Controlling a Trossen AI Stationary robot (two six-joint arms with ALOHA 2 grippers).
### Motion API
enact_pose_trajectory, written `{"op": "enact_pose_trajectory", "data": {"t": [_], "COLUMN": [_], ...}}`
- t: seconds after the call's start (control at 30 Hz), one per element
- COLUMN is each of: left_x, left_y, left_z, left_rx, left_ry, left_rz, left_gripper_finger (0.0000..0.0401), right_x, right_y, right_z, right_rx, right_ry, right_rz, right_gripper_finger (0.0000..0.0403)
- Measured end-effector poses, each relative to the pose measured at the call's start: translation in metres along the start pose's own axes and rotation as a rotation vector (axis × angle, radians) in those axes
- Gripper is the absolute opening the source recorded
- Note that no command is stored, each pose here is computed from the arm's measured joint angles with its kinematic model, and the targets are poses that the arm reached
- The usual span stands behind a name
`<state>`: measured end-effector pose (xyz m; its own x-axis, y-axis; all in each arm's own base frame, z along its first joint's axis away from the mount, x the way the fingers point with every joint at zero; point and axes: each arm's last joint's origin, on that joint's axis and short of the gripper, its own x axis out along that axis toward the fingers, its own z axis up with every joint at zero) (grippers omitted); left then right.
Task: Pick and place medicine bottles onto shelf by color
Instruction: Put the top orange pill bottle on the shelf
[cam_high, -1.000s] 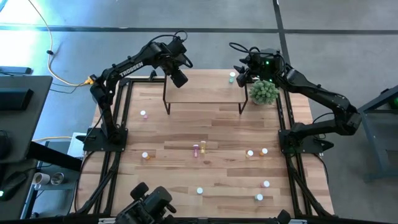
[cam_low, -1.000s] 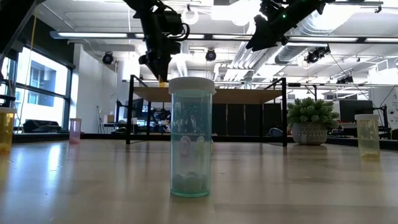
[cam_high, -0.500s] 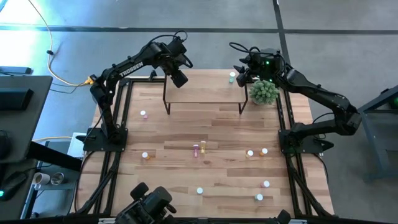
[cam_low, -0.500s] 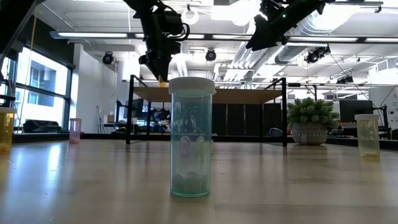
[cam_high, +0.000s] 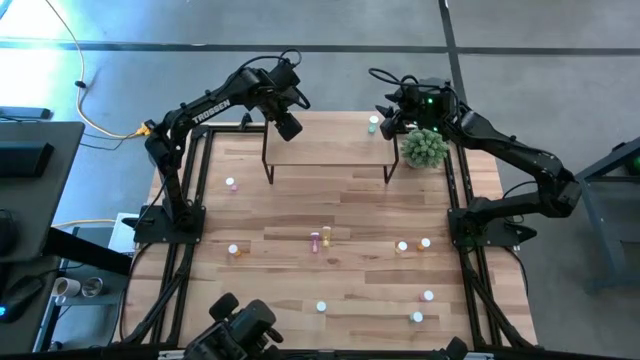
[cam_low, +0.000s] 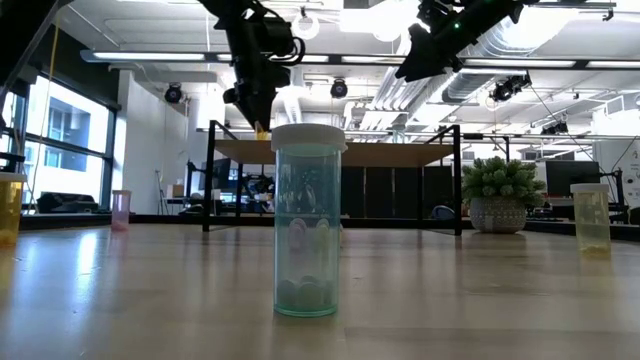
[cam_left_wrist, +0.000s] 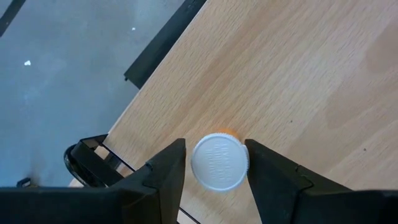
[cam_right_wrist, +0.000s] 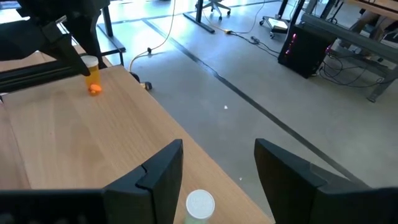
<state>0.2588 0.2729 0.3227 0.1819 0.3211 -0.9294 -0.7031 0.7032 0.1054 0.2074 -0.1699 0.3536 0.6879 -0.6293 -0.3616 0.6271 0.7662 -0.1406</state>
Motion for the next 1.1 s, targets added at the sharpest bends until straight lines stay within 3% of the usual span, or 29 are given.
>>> {"op": "enact_pose_trajectory", "data": {"t": [1.1], "left_x": [-0.0003], "left_y": [-0.0002], "left_z": [0.0], "left_rx": [0.035], "left_ry": [-0.001], "left_rz": [-0.005], "left_gripper_finger": [0.0154], "right_x": [0.0], "right_y": [0.0], "right_z": [0.0], "right_rx": [-0.002], "right_ry": [0.0], "right_rz": [0.0], "right_gripper_finger": [0.0191]}}
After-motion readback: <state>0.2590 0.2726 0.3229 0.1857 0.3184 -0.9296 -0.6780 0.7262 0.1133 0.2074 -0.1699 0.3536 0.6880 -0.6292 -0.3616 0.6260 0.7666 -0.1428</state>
